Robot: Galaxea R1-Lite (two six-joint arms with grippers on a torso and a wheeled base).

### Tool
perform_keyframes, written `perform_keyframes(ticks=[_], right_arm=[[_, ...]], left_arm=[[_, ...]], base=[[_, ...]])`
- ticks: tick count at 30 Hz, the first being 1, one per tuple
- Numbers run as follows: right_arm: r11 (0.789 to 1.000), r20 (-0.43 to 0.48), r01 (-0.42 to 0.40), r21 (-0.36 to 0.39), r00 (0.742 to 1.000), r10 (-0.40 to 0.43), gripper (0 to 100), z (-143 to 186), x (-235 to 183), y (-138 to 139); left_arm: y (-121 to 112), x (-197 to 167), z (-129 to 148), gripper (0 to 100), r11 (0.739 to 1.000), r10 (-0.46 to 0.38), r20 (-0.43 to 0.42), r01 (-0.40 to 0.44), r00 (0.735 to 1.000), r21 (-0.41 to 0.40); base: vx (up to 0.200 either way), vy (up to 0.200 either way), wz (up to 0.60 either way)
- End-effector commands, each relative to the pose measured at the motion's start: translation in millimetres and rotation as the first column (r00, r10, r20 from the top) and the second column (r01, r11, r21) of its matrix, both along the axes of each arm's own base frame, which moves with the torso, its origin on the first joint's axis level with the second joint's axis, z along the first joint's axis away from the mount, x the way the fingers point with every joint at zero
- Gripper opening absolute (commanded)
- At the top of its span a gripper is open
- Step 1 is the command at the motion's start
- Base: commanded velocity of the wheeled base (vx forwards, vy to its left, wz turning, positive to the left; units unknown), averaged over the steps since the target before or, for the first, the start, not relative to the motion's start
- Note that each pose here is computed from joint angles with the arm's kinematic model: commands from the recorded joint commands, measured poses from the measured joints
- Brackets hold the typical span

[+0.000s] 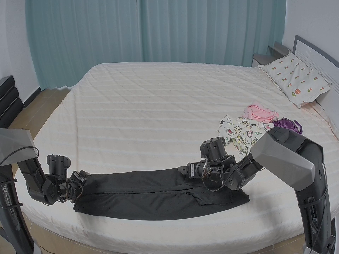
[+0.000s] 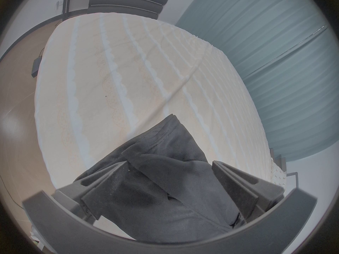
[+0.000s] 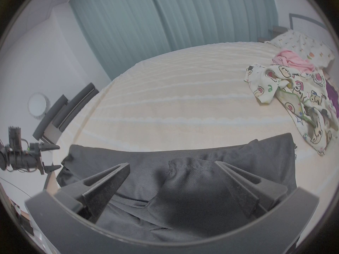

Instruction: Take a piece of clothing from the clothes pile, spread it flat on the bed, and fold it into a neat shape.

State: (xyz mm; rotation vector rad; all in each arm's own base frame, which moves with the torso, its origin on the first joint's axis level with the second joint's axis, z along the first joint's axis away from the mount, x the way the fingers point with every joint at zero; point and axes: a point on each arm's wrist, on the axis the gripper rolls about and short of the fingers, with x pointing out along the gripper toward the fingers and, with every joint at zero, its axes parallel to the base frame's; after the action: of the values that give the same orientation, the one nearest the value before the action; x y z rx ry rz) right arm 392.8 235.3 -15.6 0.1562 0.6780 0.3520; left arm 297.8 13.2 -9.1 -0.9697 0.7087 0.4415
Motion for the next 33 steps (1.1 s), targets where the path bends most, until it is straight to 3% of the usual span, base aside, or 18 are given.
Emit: perform_keyframes(ticks=[1,4,5,17,33], right_arm=[[0.998,-0.002,-0.025,-0.062,1.000,0.025,100,-24.7,3.9,5.5],[0.993,0.012,-0.047,-0.105,0.999,0.049,100,-32.7,5.4,7.0],[0.992,0.020,-0.044,-0.117,0.999,0.047,0,-34.6,6.2,8.0],[0.993,0.119,0.043,-0.108,0.992,-0.030,0,-27.0,24.5,17.0],[0.997,0.181,0.037,-0.064,0.983,-0.025,0,-27.1,24.0,25.5]], left_arm=[[-0.9,-2.9,-4.5,100,1.000,-0.003,-0.011,0.003,1.000,0.001],[-0.9,-2.7,-5.2,100,1.000,-0.003,-0.011,0.003,1.000,0.001],[-0.9,-2.7,-5.2,100,1.000,-0.003,-0.011,0.003,1.000,0.001],[-0.9,-2.7,-5.2,100,1.000,-0.003,-0.011,0.003,1.000,0.001],[-0.9,-2.7,-5.2,100,1.000,-0.003,-0.011,0.003,1.000,0.001]], base=[[0.000,0.000,0.00],[0.000,0.000,0.00],[0.000,0.000,0.00],[0.000,0.000,0.00],[0.000,0.000,0.00]])
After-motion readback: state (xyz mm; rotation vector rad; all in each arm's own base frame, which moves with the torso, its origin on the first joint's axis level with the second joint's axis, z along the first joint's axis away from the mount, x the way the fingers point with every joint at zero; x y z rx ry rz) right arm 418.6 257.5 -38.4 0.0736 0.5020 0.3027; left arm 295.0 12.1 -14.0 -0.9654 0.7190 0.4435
